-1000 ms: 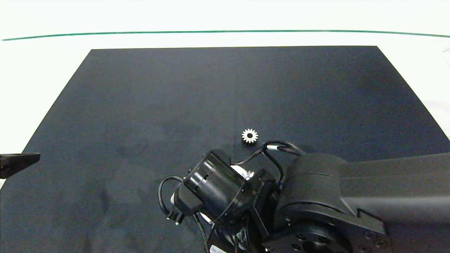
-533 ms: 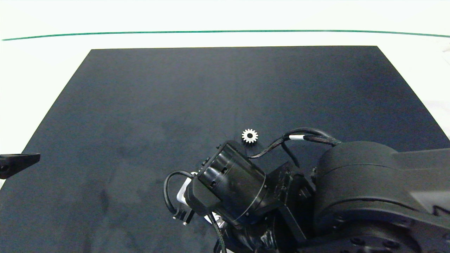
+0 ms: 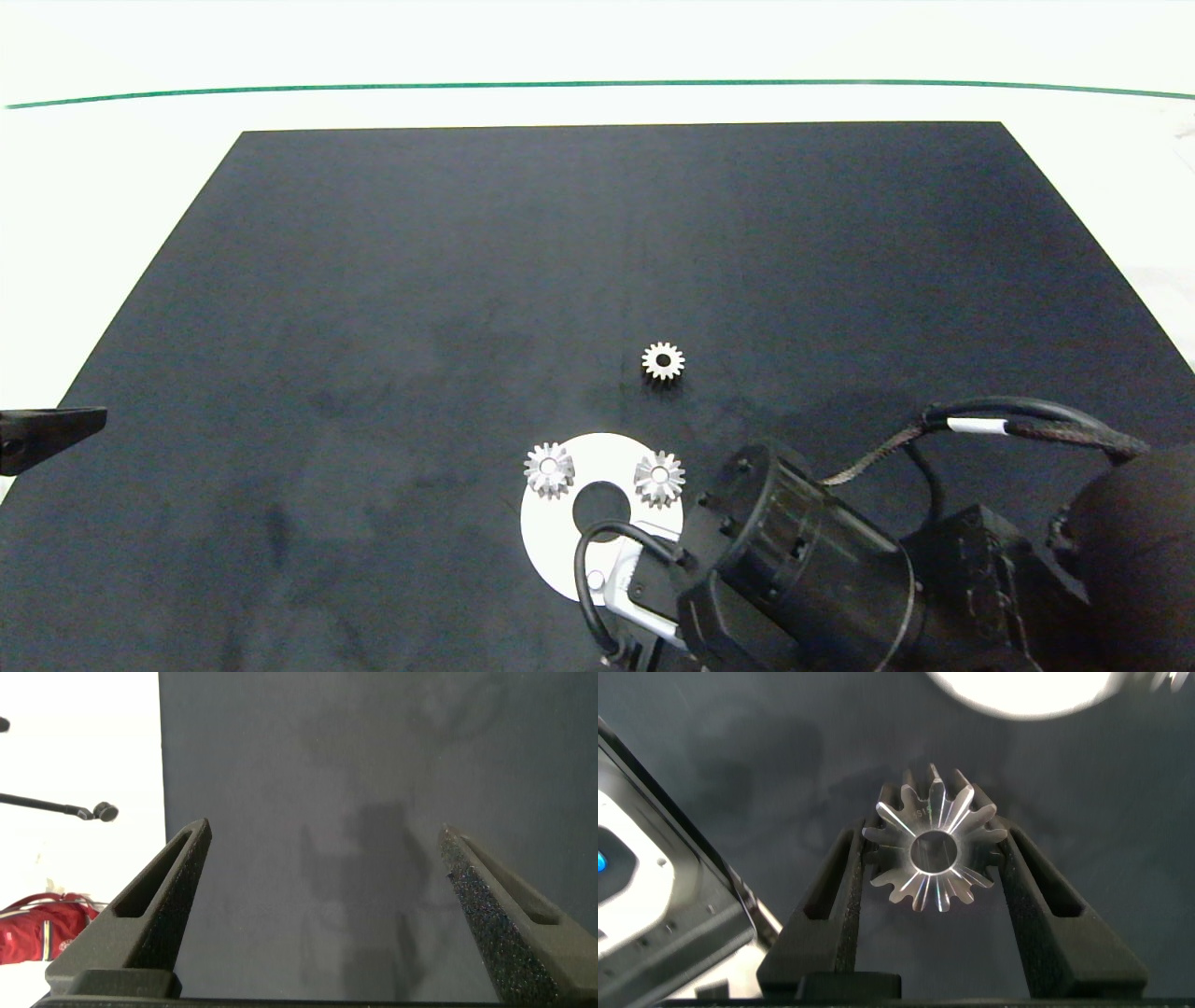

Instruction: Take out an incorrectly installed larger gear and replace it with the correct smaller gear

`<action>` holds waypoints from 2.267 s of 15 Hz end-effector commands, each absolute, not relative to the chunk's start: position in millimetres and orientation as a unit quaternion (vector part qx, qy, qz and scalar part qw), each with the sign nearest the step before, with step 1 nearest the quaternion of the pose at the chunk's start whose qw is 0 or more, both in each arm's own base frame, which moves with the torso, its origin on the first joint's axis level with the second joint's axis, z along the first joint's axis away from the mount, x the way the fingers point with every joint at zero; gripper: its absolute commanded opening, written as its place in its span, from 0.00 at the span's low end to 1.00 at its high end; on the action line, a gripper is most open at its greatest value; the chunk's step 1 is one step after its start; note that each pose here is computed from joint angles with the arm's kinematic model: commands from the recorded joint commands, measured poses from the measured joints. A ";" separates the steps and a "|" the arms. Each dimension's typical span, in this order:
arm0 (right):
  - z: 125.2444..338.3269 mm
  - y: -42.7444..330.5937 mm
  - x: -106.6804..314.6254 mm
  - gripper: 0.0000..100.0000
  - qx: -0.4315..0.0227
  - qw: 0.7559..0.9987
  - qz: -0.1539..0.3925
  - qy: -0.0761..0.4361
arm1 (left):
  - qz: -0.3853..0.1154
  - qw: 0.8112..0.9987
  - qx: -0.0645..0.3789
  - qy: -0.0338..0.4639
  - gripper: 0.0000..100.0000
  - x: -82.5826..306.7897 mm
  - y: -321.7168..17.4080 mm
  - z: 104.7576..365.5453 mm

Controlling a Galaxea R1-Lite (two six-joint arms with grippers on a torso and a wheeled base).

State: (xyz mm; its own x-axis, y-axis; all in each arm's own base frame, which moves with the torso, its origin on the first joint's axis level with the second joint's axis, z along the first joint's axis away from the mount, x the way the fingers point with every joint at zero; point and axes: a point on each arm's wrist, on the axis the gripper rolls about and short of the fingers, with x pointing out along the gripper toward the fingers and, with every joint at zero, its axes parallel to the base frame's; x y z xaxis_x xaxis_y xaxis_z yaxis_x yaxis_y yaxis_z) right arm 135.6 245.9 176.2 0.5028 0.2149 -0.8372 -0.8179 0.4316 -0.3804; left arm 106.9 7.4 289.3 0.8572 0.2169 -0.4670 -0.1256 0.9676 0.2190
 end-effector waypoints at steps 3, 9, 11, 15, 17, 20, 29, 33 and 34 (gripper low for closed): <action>157.2 223.2 140.7 0.31 -0.385 0.789 0.316 0.360 | 0.090 0.959 0.091 0.253 1.00 106.6 7.5 289.1; 154.8 220.8 144.9 1.00 -0.385 0.789 0.310 0.365 | 0.090 0.959 0.091 0.254 1.00 107.1 7.5 288.9; 158.4 220.0 143.0 1.00 -0.383 0.792 0.313 0.359 | 0.090 0.959 0.091 0.254 1.00 107.1 7.5 288.9; 206.5 215.0 167.8 1.00 -0.331 0.845 0.289 0.304 | 0.088 0.958 0.092 0.258 1.00 107.4 7.3 286.5; 248.6 212.4 195.3 1.00 -0.297 0.882 0.262 0.256 | 0.088 0.957 0.093 0.259 1.00 107.4 7.3 286.1; 270.8 226.2 231.7 1.00 -0.284 0.892 0.236 0.261 | 0.088 0.957 0.093 0.261 1.00 107.9 7.3 285.6; 227.7 271.9 306.1 1.00 -0.312 0.862 0.213 0.337 | 0.084 0.957 0.094 0.261 1.00 108.4 6.4 285.4; 193.0 279.2 317.8 1.00 -0.331 0.837 0.208 0.382 | 0.083 0.957 0.094 0.262 1.00 108.9 6.2 284.8; 187.8 280.8 319.5 1.00 -0.333 0.834 0.208 0.387 | 0.081 0.957 0.095 0.263 1.00 109.0 5.7 284.4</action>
State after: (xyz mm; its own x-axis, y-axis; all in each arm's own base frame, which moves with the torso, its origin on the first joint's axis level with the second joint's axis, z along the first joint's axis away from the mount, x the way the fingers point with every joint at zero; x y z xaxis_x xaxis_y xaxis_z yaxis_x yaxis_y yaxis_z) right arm 311.7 275.9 209.7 0.6465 0.1246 -0.7527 -0.5902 0.7068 -0.3899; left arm 108.7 5.9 285.2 0.8517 0.2049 -0.4824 -0.1075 0.9691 0.2219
